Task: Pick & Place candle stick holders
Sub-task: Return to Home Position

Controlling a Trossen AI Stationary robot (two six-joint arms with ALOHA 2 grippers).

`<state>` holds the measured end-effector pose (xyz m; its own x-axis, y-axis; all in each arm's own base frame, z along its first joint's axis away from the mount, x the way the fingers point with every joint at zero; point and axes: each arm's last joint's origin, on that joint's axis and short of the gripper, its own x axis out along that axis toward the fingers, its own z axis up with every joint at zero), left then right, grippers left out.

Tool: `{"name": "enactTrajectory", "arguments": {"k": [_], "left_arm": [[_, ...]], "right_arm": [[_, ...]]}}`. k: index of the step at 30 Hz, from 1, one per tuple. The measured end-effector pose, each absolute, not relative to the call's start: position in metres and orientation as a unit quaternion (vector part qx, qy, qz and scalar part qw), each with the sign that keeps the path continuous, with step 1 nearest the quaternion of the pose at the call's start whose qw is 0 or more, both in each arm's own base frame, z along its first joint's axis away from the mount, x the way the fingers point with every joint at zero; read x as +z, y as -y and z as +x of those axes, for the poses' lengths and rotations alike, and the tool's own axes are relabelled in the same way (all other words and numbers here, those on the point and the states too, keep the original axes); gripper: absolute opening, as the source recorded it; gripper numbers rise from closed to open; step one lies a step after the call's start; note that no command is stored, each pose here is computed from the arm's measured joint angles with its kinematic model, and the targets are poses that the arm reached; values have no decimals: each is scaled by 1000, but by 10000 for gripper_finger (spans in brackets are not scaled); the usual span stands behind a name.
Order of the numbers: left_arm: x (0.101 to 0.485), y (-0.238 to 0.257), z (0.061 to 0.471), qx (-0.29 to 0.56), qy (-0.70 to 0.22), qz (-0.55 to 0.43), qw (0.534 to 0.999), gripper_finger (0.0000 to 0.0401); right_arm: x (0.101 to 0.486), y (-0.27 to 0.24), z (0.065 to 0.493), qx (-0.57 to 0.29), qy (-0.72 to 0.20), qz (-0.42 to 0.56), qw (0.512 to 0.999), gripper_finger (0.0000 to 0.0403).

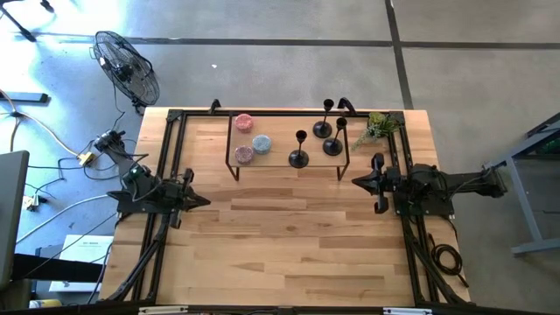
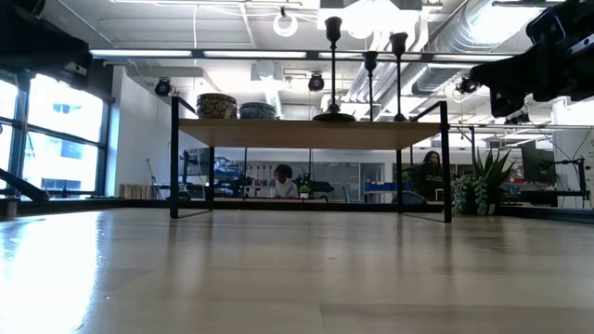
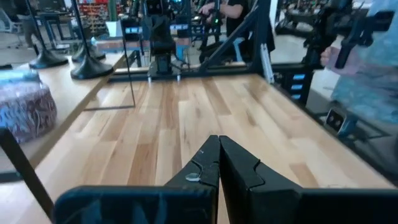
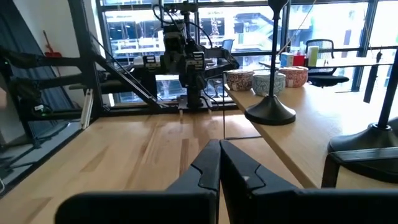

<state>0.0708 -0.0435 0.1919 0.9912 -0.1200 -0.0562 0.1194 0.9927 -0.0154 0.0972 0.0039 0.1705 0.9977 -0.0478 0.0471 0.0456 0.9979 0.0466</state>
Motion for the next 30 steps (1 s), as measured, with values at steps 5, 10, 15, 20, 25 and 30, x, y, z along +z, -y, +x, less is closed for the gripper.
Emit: {"name": "enactTrajectory", "arguments": {"k": [5,10,15,20,25,30], "left_arm": [[180,46,73,-57,-42,-8,997,1],[180,47,73,-81,-42,-11,996,1],[178,51,76,-98,-6,-18,995,1],[176,54,77,-130,22,-13,991,1],[173,56,77,-161,27,-4,987,1],[173,58,76,-199,33,3,980,1]], "right_arm": [[171,-4,97,-24,24,15,999,0],[171,-4,97,-25,24,0,999,1],[171,-4,97,-26,24,2,999,1],[171,-4,97,-26,24,2,999,1],[171,-4,97,-26,24,2,999,2],[171,-4,97,-26,24,2,999,1]]}}
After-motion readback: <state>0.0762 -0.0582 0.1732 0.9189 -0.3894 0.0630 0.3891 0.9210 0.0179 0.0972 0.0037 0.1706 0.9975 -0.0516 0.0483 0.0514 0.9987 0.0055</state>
